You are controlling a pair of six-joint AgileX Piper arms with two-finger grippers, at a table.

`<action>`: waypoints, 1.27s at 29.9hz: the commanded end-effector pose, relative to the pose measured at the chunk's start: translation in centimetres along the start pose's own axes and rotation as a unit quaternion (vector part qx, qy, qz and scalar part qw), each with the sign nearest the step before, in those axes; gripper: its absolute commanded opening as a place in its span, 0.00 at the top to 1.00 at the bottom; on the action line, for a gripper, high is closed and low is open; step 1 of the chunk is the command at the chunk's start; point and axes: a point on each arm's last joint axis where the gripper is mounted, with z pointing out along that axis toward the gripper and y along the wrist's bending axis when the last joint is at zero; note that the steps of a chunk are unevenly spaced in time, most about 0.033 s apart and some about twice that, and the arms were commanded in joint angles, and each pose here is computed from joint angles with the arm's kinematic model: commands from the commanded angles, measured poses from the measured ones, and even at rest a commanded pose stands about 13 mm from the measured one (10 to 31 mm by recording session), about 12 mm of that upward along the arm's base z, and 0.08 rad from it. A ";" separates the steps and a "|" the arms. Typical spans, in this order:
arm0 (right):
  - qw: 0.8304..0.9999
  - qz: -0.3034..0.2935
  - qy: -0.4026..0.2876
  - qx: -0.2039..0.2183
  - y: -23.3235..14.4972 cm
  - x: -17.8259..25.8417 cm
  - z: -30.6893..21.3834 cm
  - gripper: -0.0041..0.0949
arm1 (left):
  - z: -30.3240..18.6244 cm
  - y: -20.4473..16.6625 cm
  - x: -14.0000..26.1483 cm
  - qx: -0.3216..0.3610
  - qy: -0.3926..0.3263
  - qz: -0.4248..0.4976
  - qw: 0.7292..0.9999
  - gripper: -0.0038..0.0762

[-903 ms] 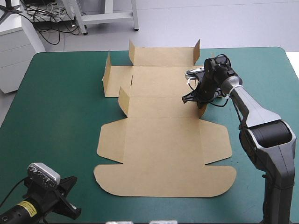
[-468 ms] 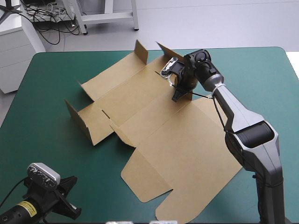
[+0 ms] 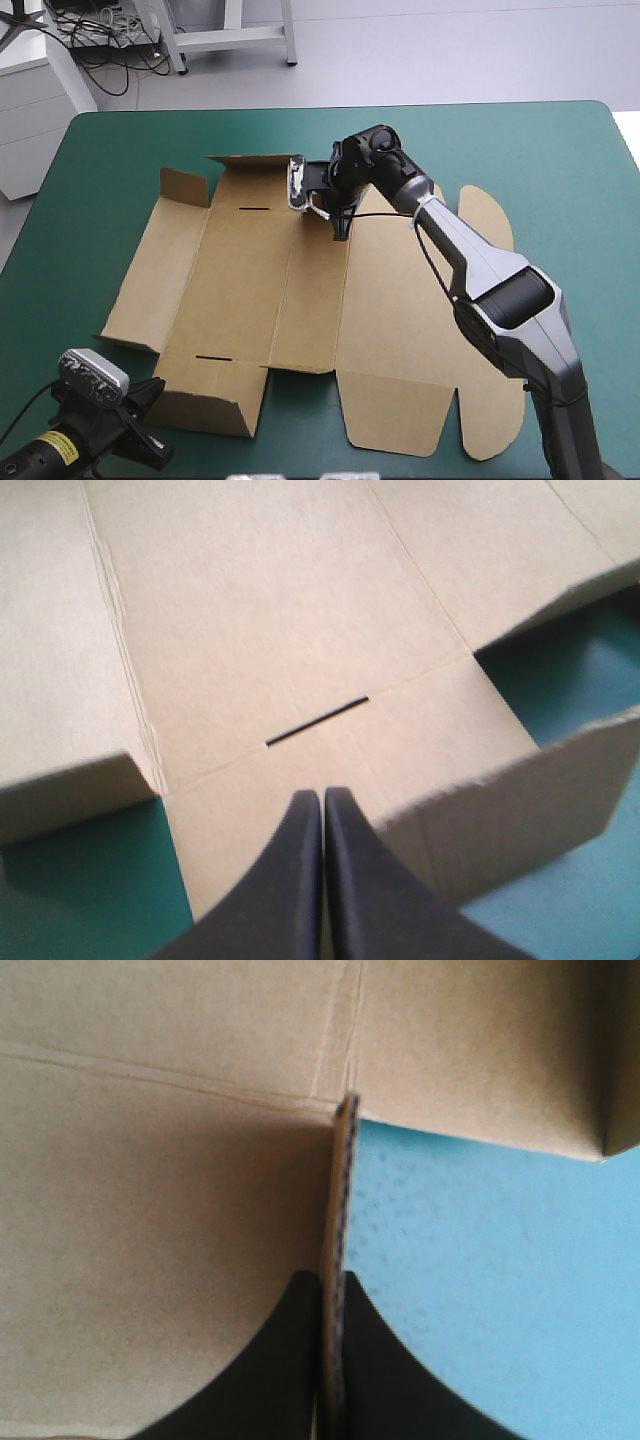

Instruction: Fold the box

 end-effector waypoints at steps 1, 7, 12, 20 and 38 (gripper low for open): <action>0.996 -0.024 -0.071 0.048 -0.9 -1.8 -4.2 0.96 | -0.4 -0.1 -1.3 0.003 -0.041 -0.006 0.999 0.96; 0.996 -0.014 -0.069 0.052 -1.0 -1.8 -4.0 0.96 | -0.4 -0.1 -1.3 0.003 -0.041 -0.006 0.999 0.96; 0.994 0.033 -0.078 0.065 -1.3 -1.9 -4.0 0.94 | -0.4 -0.1 -1.3 0.003 -0.041 -0.006 0.999 0.96; 0.989 0.078 -0.088 0.088 -2.1 -1.3 -4.6 0.50 | -0.4 -0.1 -1.3 0.003 -0.041 -0.006 0.999 0.96; 0.884 0.392 -0.002 0.254 -4.1 14.6 -23.7 0.98 | -0.4 -0.1 -1.3 0.004 -0.041 -0.009 0.999 0.96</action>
